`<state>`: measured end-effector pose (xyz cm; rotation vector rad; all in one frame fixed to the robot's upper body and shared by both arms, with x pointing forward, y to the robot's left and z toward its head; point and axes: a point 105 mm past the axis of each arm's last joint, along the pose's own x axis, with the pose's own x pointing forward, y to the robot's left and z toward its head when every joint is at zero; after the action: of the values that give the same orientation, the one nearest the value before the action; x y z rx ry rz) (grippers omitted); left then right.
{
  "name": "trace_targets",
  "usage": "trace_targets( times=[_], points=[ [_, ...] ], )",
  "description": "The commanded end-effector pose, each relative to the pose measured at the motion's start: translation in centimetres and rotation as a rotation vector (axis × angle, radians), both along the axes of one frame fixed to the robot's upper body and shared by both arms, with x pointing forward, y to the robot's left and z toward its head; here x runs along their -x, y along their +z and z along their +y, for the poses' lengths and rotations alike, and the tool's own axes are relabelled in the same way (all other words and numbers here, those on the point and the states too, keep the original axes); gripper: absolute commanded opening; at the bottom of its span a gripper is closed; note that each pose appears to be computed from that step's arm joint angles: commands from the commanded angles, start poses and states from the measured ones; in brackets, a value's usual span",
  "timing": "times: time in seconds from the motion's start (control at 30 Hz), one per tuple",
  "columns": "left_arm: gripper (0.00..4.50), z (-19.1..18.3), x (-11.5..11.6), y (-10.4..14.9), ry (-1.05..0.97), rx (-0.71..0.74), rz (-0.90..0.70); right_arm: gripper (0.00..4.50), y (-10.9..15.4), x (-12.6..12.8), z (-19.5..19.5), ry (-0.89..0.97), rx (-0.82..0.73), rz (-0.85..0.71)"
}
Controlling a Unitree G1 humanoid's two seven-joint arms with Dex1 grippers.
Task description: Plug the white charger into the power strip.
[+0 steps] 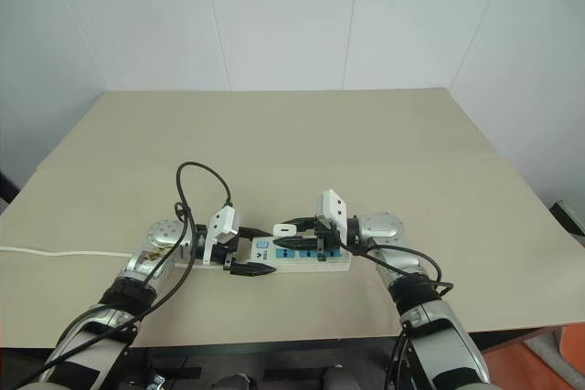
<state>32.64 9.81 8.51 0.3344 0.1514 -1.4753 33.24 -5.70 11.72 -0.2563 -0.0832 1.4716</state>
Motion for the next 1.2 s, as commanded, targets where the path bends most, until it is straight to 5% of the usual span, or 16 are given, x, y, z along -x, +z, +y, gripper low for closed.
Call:
trace_targets(
  times=[0.03, 0.33, 0.63, 0.83, 1.0, 1.2],
  points=[
    [3.31, 2.9, 0.1, -0.5, 0.045, -0.059, 0.027, 1.10, -4.1, -0.4, -3.8, -0.126, 0.168, 0.140],
    [3.31, 2.6, 0.1, -0.5, 0.044, -0.055, 0.024, 1.10, -5.2, 0.7, 1.6, -0.010, 0.212, 0.152],
    [3.31, 2.6, 0.0, -0.5, 0.056, -0.048, 0.023, 1.10, -7.0, 0.2, -2.3, -0.096, 0.267, 0.215],
    [3.31, 2.2, -0.2, -0.4, 0.056, -0.039, 0.019, 1.10, -5.7, 0.5, -1.3, -0.043, 0.236, 0.167],
    [3.31, 1.5, -0.2, -0.4, 0.060, -0.018, 0.017, 2.71, -4.5, 0.5, -0.2, -0.003, 0.189, 0.145],
    [3.31, 1.8, 0.1, -0.5, 0.082, -0.010, 0.022, 2.71, -5.1, 0.8, -0.1, -0.010, 0.174, 0.159]
  ],
)
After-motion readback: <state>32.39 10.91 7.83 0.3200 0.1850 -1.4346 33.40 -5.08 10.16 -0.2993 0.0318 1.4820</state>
